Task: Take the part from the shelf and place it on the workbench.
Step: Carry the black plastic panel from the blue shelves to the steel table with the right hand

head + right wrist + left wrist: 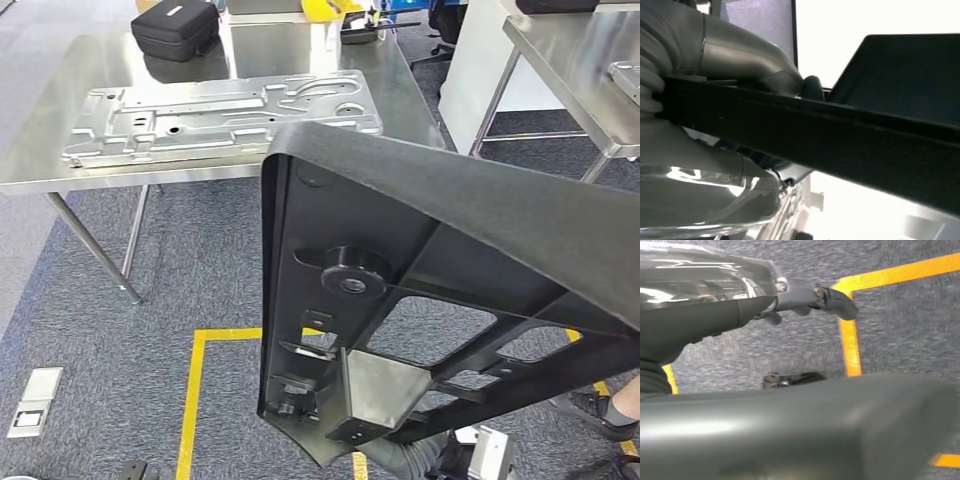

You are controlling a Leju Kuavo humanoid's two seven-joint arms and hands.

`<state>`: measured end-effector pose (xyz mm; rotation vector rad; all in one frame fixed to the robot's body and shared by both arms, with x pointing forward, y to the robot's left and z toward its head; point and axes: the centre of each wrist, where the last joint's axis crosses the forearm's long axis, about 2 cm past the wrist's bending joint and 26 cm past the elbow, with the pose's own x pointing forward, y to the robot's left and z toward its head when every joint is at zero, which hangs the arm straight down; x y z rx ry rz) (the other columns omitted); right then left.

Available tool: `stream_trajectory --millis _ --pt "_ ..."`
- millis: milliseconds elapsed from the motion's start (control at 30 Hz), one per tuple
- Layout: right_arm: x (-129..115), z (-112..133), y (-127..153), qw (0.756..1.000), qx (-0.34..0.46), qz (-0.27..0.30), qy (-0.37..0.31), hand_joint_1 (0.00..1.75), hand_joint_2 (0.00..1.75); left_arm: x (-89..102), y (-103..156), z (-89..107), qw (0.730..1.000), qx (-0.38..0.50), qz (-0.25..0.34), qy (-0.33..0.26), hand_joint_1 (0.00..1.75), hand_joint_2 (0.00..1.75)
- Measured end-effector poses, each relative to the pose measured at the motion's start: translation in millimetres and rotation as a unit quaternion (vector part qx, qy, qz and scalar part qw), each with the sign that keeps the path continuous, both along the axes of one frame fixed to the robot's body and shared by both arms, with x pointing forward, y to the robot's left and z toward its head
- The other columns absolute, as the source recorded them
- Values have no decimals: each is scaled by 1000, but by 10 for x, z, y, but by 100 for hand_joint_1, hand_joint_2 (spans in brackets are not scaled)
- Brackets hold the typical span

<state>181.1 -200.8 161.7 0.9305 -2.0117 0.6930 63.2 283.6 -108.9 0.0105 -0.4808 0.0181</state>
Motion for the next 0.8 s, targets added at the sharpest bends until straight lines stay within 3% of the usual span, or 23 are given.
stream_trajectory --millis 800 --pt "-3 0 -2 1000 2 0 1 175 175 -3 6 -1 1000 1 -1 1 0 0"
